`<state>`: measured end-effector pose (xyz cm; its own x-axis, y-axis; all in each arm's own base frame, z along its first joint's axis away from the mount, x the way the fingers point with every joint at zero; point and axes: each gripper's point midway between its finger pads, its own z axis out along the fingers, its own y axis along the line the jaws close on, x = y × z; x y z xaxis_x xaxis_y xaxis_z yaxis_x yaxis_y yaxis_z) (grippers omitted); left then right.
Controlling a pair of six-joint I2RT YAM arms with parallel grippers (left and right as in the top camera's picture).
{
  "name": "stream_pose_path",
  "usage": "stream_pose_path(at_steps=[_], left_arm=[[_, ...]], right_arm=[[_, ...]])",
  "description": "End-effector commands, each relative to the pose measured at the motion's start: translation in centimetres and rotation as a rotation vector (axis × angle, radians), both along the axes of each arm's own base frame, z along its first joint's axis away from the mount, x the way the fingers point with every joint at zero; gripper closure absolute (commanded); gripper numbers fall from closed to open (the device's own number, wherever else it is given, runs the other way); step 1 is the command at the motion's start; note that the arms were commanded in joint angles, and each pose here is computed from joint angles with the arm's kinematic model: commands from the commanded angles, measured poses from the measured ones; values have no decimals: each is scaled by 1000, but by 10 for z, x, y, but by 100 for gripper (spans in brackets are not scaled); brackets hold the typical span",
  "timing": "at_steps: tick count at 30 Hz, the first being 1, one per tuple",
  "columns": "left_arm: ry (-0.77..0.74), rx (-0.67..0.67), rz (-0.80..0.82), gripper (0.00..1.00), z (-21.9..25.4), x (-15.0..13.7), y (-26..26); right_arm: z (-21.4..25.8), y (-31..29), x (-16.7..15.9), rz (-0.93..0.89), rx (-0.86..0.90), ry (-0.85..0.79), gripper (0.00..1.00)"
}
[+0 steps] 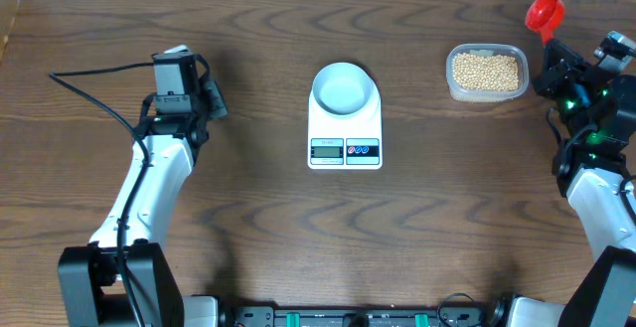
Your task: Scoop item into bowl and weigh 50g on scale
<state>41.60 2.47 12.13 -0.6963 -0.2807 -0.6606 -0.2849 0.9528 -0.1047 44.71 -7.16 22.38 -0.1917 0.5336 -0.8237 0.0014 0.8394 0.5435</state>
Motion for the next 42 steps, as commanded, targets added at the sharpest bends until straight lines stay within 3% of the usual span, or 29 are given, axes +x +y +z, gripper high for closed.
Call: stream_pose_path(at_steps=[1, 6, 14, 29, 42], left_arm=[[20, 20, -146, 93, -2, -2, -40], [23, 41, -357, 93, -3, -13, -119], [79, 51, -539, 93, -12, -48, -186], [212, 68, -687, 93, -76, -81, -253], [190, 31, -872, 93, -82, -86, -281]], right_arm=[[13, 0, 1, -6, 1, -25, 99], [6, 5, 0, 19, 13, 2, 99], [4, 6, -1, 31, -8, 8, 99], [4, 6, -1, 31, -12, 8, 99], [4, 6, -1, 31, -12, 8, 99]])
